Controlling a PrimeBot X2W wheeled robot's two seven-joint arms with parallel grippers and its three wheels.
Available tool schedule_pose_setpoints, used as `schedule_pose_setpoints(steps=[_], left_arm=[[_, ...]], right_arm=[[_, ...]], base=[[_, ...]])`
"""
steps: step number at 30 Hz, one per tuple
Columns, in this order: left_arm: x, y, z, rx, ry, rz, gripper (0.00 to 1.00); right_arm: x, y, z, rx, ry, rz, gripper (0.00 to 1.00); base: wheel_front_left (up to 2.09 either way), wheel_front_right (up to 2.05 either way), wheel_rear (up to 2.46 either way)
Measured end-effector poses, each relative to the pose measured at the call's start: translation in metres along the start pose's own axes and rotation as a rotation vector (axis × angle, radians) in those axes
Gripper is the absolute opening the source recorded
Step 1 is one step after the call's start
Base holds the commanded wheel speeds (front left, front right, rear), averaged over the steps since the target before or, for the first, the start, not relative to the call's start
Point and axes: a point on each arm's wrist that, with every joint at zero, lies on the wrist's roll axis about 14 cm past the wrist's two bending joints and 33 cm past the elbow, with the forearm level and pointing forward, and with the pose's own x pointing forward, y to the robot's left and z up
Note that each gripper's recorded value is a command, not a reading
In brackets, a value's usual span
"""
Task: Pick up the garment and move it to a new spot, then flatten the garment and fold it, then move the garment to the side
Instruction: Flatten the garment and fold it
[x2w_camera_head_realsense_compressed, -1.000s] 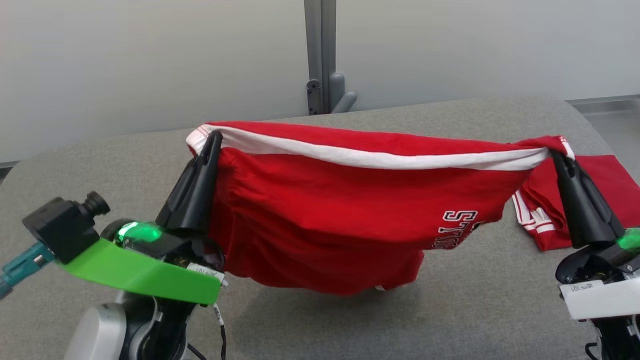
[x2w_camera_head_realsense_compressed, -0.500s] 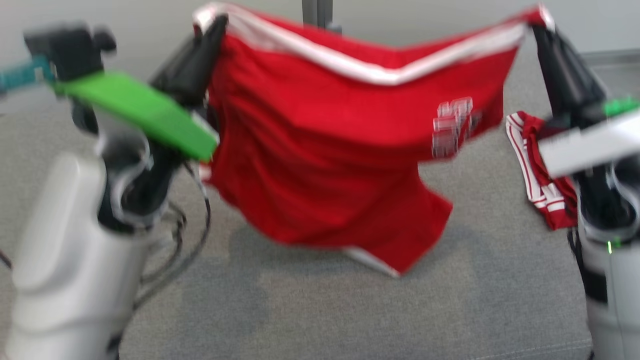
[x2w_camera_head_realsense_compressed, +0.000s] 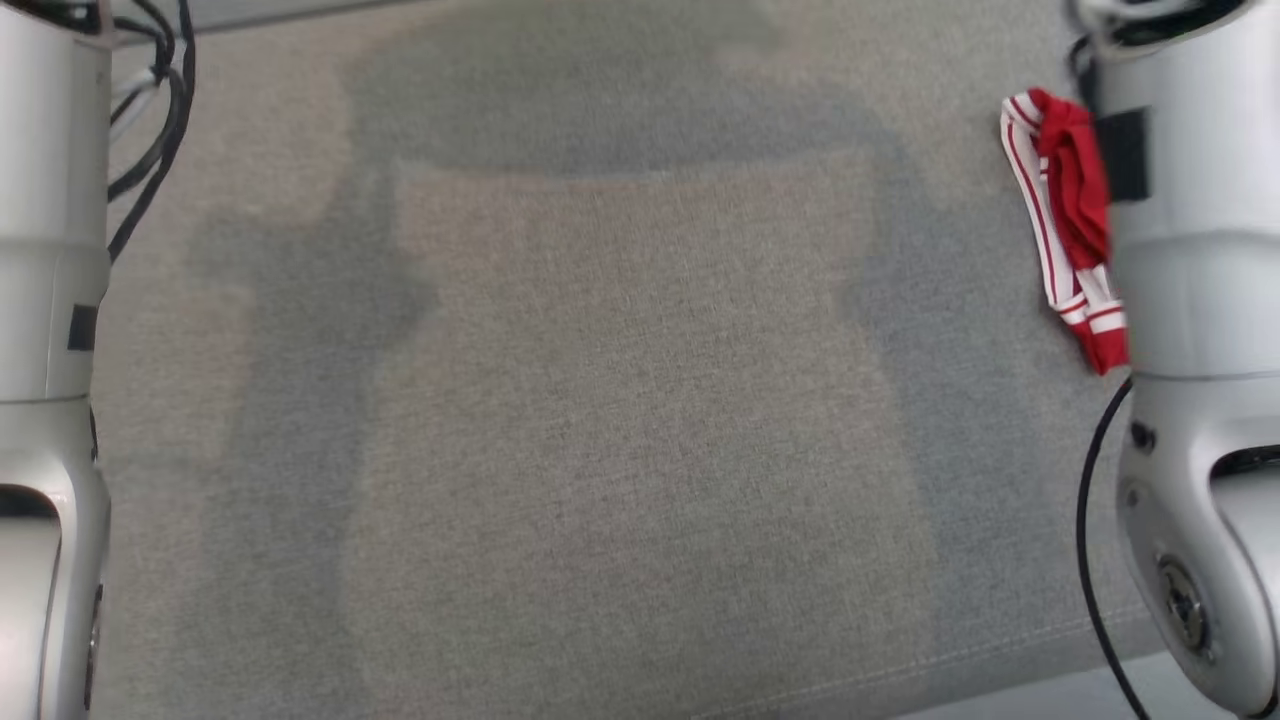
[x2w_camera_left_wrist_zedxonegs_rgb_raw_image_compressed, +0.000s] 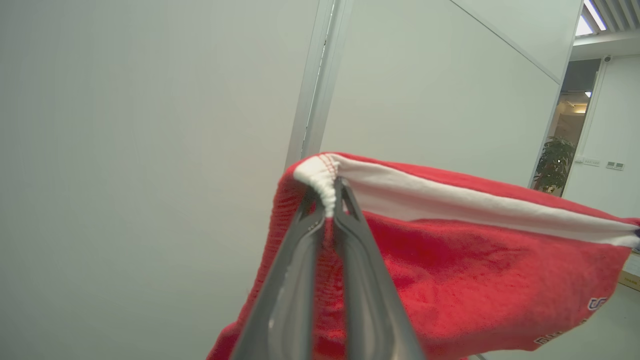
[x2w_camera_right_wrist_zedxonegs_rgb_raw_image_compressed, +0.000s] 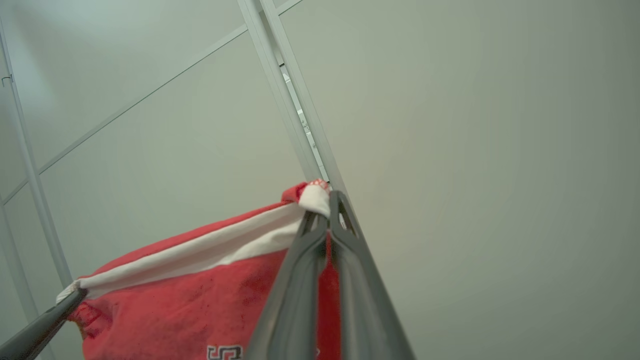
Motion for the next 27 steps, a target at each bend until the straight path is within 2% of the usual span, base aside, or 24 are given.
schedule_pose_setpoints(steps=[1,6,9,12,15,18,22,27], left_arm=[[-0.002,0.023,-0.04,0.007,0.075,0.041,0.0],[-0.04,0.09,-0.151,0.012,0.298,0.172,0.0],[-0.073,0.112,-0.213,-0.016,0.417,0.227,0.0],[-0.102,0.124,-0.257,-0.054,0.497,0.26,0.0],[-0.129,0.133,-0.284,-0.102,0.536,0.292,0.0],[-0.146,0.134,-0.291,-0.134,0.536,0.294,0.0],[-0.16,0.124,-0.282,-0.165,0.515,0.264,0.0],[-0.184,0.108,-0.268,-0.214,0.489,0.241,0.0]], right_arm=[[-0.009,-0.011,-0.042,0.033,0.085,-0.022,0.0],[-0.068,-0.048,-0.162,0.09,0.348,-0.125,0.0],[-0.108,-0.062,-0.217,0.134,0.473,-0.182,0.0],[-0.141,-0.068,-0.255,0.171,0.566,-0.218,0.0],[-0.164,-0.068,-0.278,0.222,0.618,-0.245,0.0],[-0.179,-0.066,-0.289,0.279,0.639,-0.272,0.0],[-0.191,-0.061,-0.288,0.352,0.629,-0.306,0.0],[-0.213,-0.074,-0.276,0.444,0.613,-0.389,0.0]], base=[[0.0,0.0,0.0],[0.0,0.0,0.0],[0.0,0.0,0.0],[0.0,0.0,0.0],[0.0,0.0,0.0],[0.0,0.0,0.0],[0.0,0.0,0.0],[0.0,0.0,0.0]])
